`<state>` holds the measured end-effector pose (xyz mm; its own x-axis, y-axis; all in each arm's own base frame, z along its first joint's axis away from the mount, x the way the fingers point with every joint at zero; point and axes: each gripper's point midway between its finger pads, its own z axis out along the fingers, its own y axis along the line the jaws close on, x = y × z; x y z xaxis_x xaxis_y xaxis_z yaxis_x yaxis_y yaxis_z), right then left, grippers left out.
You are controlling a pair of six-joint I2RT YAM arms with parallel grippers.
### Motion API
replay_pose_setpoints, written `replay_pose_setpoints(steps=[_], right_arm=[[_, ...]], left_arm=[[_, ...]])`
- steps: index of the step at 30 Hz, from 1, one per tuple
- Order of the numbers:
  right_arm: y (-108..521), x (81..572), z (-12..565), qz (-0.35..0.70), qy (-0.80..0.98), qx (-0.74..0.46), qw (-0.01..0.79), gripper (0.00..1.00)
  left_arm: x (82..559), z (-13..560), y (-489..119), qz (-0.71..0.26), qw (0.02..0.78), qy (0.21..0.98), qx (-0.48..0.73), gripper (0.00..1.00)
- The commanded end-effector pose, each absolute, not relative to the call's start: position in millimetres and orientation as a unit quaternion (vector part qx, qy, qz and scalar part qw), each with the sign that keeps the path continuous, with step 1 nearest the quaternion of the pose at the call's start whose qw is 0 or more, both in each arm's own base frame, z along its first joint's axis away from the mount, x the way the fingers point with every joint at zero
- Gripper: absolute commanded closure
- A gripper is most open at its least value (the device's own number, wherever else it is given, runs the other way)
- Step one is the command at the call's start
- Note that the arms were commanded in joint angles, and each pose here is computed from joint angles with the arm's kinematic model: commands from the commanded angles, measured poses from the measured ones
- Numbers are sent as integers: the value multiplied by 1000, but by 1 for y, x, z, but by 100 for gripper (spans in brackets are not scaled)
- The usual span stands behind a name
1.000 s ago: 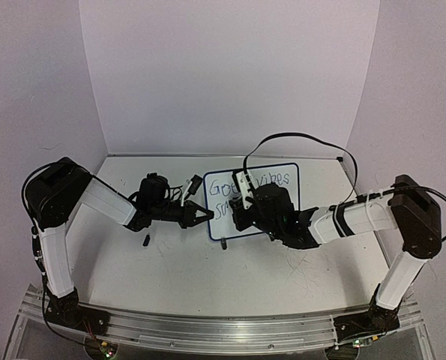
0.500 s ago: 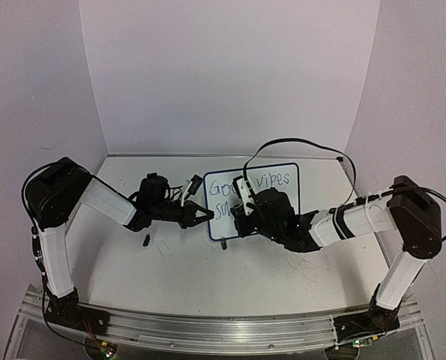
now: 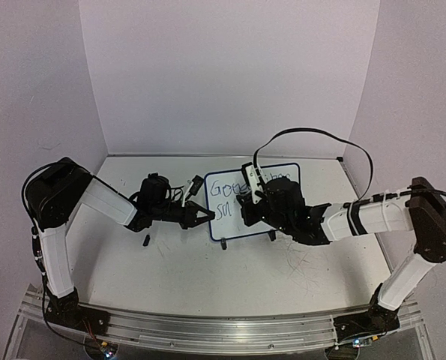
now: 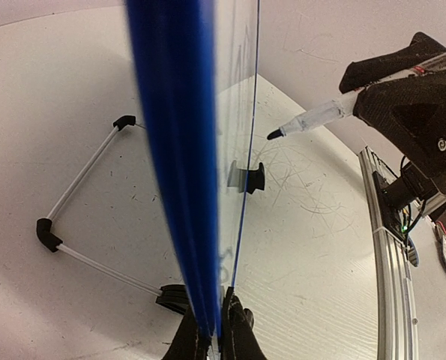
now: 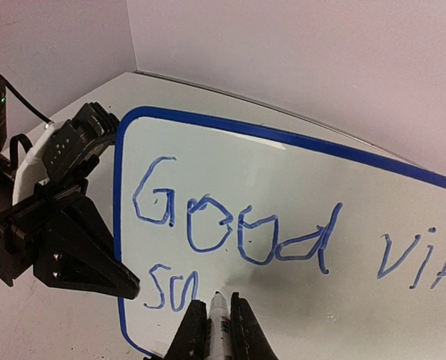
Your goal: Write a sentence on the whiteboard
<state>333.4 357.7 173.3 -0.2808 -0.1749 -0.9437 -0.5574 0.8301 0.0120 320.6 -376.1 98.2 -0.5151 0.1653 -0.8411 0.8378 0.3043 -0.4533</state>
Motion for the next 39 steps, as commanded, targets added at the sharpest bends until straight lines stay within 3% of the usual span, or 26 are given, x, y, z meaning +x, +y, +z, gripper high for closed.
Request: replay_pose_setpoints(steps=[1, 39], right_arm=[[366, 342, 193, 183, 765, -232, 572, 100], [358, 336, 160, 166, 784, -227, 554, 100]], left_arm=[[348, 89, -362, -410, 387, 759, 325, 100], [348, 88, -362, -409, 385, 760, 327, 100]])
